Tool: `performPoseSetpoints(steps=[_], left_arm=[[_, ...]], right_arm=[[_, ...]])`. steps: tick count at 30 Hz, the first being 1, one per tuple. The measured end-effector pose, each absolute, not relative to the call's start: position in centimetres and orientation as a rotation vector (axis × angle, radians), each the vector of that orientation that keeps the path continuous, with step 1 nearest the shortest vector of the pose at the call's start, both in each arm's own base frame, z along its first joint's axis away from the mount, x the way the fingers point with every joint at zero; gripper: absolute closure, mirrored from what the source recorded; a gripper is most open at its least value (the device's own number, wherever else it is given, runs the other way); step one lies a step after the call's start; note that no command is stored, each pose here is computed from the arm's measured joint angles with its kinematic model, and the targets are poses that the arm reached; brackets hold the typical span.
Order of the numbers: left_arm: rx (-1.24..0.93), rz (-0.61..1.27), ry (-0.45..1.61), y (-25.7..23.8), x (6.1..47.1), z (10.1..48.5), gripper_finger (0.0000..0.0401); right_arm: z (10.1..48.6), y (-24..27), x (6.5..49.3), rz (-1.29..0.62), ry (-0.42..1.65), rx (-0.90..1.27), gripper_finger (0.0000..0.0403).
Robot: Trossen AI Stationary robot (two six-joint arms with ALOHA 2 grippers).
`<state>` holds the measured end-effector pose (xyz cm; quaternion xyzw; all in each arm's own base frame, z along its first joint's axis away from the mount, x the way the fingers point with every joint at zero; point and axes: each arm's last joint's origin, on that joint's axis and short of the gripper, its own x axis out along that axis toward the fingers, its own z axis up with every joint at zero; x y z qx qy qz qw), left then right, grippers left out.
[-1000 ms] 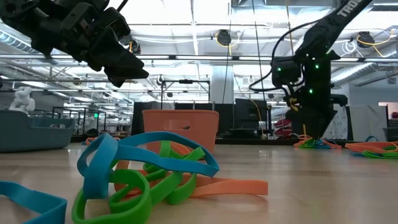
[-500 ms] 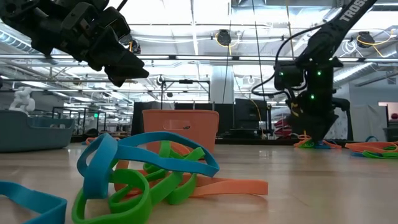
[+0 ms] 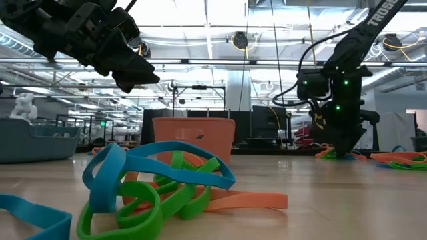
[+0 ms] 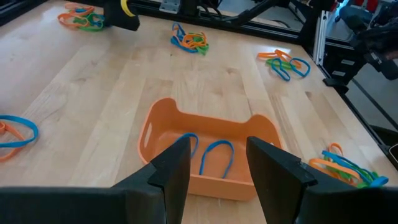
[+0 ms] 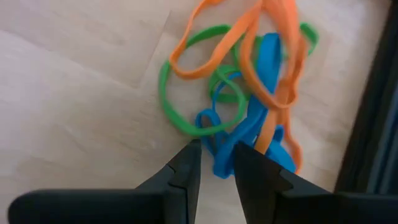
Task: Sort rubber bands into baskets
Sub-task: Put the blue rubber band into the orange bin
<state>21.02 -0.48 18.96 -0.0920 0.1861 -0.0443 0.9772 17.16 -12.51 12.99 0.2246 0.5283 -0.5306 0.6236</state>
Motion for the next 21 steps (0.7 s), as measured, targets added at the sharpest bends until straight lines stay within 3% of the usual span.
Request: performPoseSetpoints(steps=[10,21], left_arm=[[-0.185,-0.089,0.375,-0.5,21.0,19.0,0.0237],[-0.185,-0.089,0.375,-0.5,21.0,19.0,0.0237]], right_arm=[[13.1,-12.6,17.2,-1.235,1.213,0.471,0.0397],[15.5,-13.0,18.0,-1.214,1.245,0.448,0.0400]])
